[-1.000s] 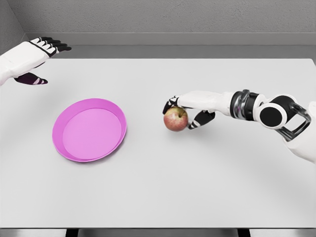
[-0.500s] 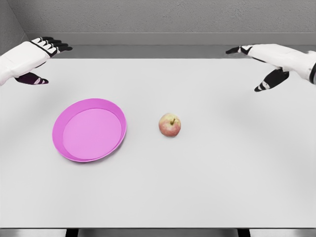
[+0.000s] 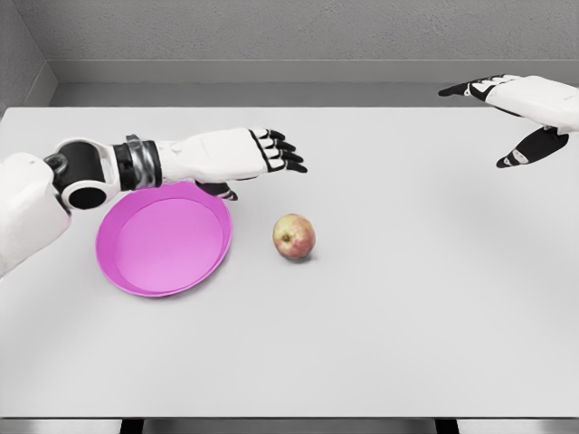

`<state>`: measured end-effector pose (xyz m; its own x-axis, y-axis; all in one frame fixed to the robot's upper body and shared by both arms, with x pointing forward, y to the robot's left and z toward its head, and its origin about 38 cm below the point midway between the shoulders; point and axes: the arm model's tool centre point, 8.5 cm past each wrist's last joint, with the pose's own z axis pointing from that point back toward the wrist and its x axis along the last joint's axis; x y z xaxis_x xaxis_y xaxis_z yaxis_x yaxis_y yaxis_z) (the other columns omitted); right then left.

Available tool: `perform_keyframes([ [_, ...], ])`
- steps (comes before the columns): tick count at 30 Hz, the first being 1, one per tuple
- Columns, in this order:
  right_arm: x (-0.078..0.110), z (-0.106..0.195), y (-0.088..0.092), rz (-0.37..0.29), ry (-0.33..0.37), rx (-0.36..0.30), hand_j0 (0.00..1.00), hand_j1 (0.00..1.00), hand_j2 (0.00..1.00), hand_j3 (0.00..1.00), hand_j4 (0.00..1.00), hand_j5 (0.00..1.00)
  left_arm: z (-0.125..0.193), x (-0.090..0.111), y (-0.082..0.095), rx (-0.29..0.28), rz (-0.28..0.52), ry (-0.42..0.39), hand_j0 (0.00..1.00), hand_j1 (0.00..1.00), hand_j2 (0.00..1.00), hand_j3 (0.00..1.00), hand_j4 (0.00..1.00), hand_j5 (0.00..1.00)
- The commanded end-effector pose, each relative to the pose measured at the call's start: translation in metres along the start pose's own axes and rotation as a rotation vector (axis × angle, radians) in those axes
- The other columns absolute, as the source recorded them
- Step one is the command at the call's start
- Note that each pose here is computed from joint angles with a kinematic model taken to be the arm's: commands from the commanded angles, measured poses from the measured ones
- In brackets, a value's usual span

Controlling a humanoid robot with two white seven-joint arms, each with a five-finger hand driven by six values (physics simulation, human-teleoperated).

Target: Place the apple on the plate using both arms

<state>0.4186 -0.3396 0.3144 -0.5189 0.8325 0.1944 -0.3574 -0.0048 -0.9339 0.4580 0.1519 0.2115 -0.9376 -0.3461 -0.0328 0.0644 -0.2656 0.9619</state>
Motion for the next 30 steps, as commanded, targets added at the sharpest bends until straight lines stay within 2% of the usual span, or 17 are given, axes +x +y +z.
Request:
perform_keyframes([
  [1,0.001,0.000,0.001,0.001,-0.004,0.003,1.00,1.00,1.00,1.00,1.00,1.00,-0.035,0.035,-0.008,-0.032,0.002,-0.117,1.00,1.00,1.00,1.00,1.00,1.00],
  [4,0.000,-0.001,0.002,0.000,-0.004,0.006,1.00,1.00,1.00,1.00,1.00,1.00,-0.050,0.050,-0.008,-0.040,-0.005,-0.170,1.00,1.00,1.00,1.00,1.00,1.00],
  [6,0.000,-0.001,0.001,-0.001,-0.003,0.003,1.00,1.00,1.00,1.00,1.00,1.00,-0.053,0.054,-0.007,-0.075,-0.035,-0.192,1.00,1.00,1.00,1.00,1.00,1.00],
  [8,0.001,-0.003,0.002,-0.007,-0.010,0.001,1.00,1.00,1.00,1.00,1.00,1.00,-0.049,0.048,-0.003,-0.089,-0.063,-0.179,1.00,1.00,1.00,1.00,1.00,1.00],
  [9,0.002,-0.003,0.003,-0.008,-0.012,0.001,1.00,1.00,1.00,1.00,1.00,1.00,-0.044,0.044,-0.006,-0.118,-0.067,-0.169,1.00,1.00,1.00,1.00,1.00,1.00],
  [13,0.001,-0.003,0.003,-0.008,-0.009,0.001,1.00,1.00,1.00,1.00,1.00,1.00,-0.045,0.044,-0.011,-0.164,-0.118,-0.164,1.00,1.00,1.00,1.00,1.00,1.00],
  [20,0.002,-0.004,0.005,-0.009,-0.014,0.006,1.00,1.00,1.00,1.00,1.00,1.00,-0.048,0.045,-0.015,-0.208,-0.188,-0.159,1.00,1.00,1.00,1.00,1.00,1.00],
  [22,0.002,-0.004,0.005,-0.008,-0.014,0.005,1.00,1.00,1.00,1.00,1.00,1.00,-0.049,0.048,-0.024,-0.265,-0.188,-0.170,1.00,1.00,1.00,1.00,1.00,1.00],
  [26,0.002,-0.004,0.005,-0.009,-0.014,0.006,1.00,1.00,1.00,1.00,1.00,1.00,-0.050,0.050,-0.023,-0.284,-0.194,-0.177,1.00,1.00,1.00,1.00,1.00,1.00],
  [30,0.003,-0.004,0.005,-0.010,-0.015,0.005,1.00,1.00,1.00,1.00,1.00,1.00,-0.053,0.053,-0.020,-0.279,-0.194,-0.191,1.00,1.00,1.00,1.00,1.00,1.00],
])
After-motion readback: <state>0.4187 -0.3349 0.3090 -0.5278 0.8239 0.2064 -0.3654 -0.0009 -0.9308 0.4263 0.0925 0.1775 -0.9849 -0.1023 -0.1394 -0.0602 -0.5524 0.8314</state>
